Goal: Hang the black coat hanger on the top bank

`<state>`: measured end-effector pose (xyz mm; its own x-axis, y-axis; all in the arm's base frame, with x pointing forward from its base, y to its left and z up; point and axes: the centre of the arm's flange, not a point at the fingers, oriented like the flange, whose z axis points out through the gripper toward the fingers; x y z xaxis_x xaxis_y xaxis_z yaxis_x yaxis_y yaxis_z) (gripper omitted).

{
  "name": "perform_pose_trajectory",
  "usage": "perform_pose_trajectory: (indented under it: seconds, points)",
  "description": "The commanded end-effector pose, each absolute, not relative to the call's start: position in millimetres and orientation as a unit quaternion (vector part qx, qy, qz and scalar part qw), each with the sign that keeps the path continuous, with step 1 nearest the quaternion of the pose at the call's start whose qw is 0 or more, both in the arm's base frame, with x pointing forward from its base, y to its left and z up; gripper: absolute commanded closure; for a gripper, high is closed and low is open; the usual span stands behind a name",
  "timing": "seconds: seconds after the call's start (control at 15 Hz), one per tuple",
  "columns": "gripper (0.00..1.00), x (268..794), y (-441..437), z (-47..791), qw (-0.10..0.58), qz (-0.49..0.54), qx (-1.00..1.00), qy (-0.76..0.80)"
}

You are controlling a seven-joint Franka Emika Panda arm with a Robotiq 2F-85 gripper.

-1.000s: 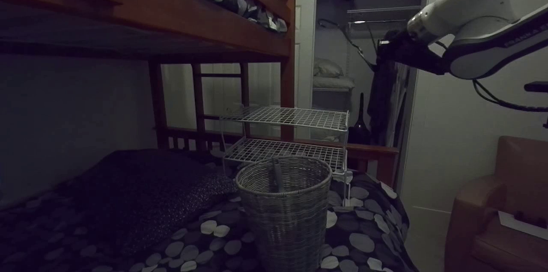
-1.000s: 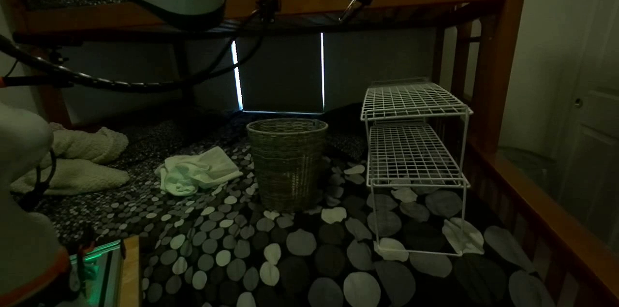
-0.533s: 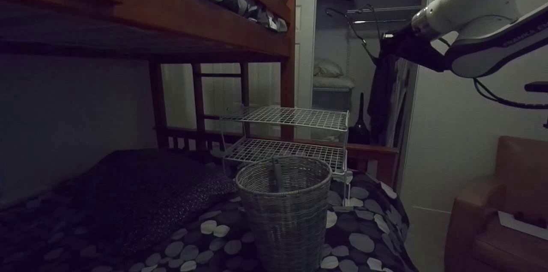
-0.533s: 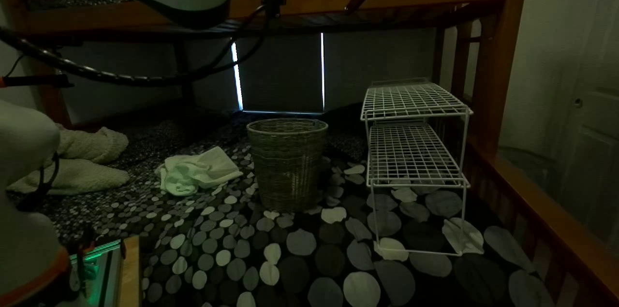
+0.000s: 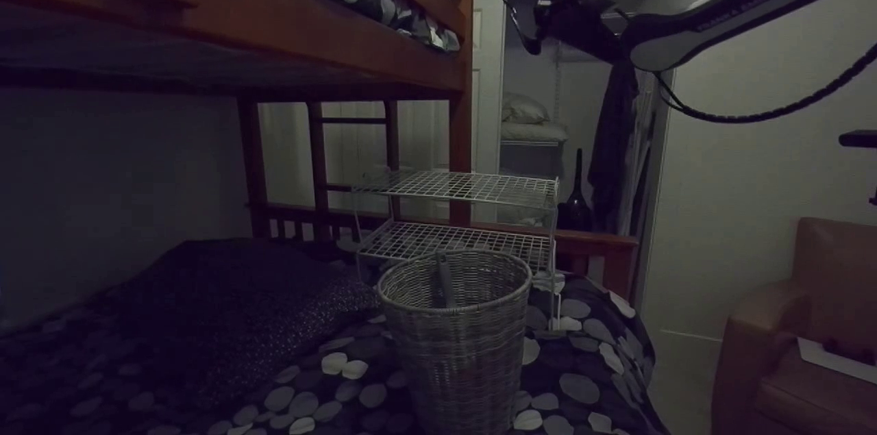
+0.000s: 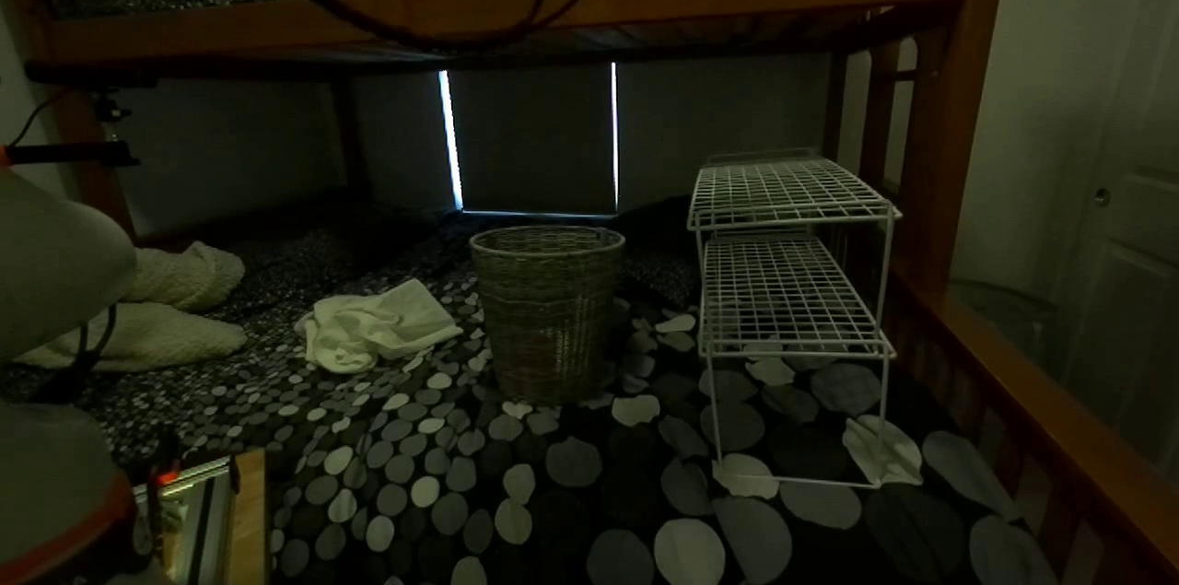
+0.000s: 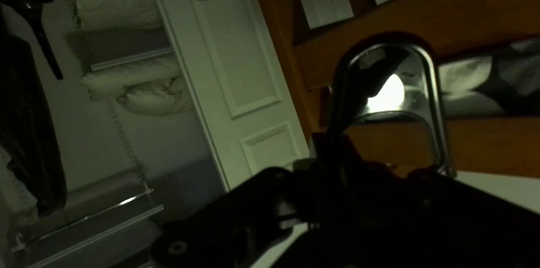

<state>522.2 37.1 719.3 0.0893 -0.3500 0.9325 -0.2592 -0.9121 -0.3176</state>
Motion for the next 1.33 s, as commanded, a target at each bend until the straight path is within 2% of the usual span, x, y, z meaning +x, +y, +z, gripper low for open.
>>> perform_pose_trajectory:
  seconds: [0.0,0.07,0.73,1.27]
  points:
    - [0.92,528.9,42.8,731.1,0.034,-0.649,-0.73,0.213]
    - [0.98,533.4,45.2,738.5,0.035,-0.653,-0.725,0.215]
    - [0.98,584.6,95.4,725.5,-0.033,-0.645,-0.717,0.264]
    - [0.98,619.2,135.0,732.5,-0.071,-0.653,-0.713,0.246]
